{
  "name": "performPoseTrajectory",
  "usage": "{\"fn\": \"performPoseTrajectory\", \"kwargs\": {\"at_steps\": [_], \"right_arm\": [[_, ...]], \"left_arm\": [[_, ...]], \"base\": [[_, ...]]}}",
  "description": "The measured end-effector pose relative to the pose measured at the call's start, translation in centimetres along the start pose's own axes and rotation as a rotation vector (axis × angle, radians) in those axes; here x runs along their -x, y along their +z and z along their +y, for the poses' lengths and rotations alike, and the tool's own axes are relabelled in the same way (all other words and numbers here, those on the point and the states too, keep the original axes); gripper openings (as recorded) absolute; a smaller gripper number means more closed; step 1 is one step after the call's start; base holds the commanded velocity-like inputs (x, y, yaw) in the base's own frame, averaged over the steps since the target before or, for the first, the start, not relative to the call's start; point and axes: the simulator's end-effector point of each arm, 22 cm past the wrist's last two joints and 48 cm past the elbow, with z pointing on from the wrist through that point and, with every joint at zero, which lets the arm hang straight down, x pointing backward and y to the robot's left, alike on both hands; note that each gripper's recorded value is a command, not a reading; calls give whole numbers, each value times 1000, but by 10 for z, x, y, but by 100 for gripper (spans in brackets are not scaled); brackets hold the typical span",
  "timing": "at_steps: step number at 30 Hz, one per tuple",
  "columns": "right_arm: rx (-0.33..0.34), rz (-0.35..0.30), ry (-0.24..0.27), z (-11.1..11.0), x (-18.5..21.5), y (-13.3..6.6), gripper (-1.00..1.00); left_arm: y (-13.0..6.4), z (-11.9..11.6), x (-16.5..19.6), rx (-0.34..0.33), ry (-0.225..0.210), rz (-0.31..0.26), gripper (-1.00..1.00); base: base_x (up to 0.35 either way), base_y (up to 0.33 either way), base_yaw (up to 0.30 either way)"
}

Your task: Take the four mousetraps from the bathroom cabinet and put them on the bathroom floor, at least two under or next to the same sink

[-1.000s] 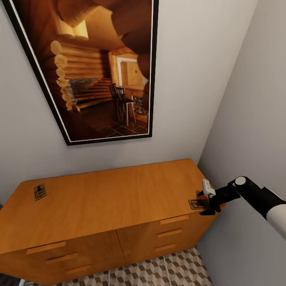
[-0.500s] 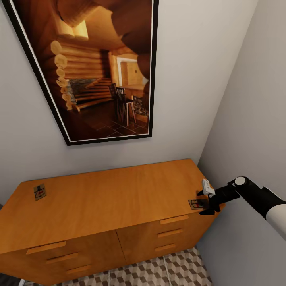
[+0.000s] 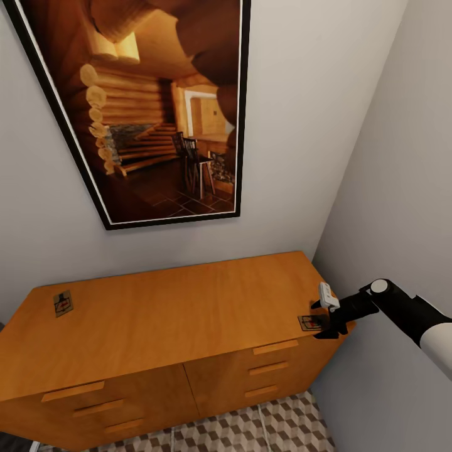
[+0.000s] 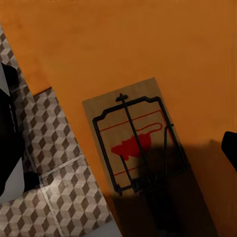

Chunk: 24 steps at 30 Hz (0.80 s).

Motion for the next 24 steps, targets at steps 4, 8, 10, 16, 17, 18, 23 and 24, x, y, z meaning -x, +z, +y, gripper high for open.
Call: {"fn": "performPoseTrajectory", "kwargs": {"at_steps": [4,8,10,16,17,18,23,24], "right_arm": [[0,-5,-10,0,1,0,100],[0,-6,-13,0,2,0,100],[0,-6,-12,0,1,1,100],[2,-5,-6,1,-1,1,100],[2,-4,-5,1,-1,1,100],[2,-4,-4,1,-1,1,100],[5,-7,-4,1,1,4,100],[6,-9,-4,2,1,5,100]], "left_arm": [[0,-3,0,-13,0,0,100],[0,-4,0,-17,0,0,100],[0,-4,0,-18,0,0,100],[0,-4,0,-19,0,0,100],[0,-4,0,-20,0,0,100],[0,-4,0,-20,0,0,100],[0,-4,0,-20,0,0,100],[0,-4,0,-20,0,0,100]], "base": [[0,0,0],[0,0,0],[0,0,0],[0,0,0],[0,0,0],[0,0,0],[0,0,0],[0,0,0]]}}
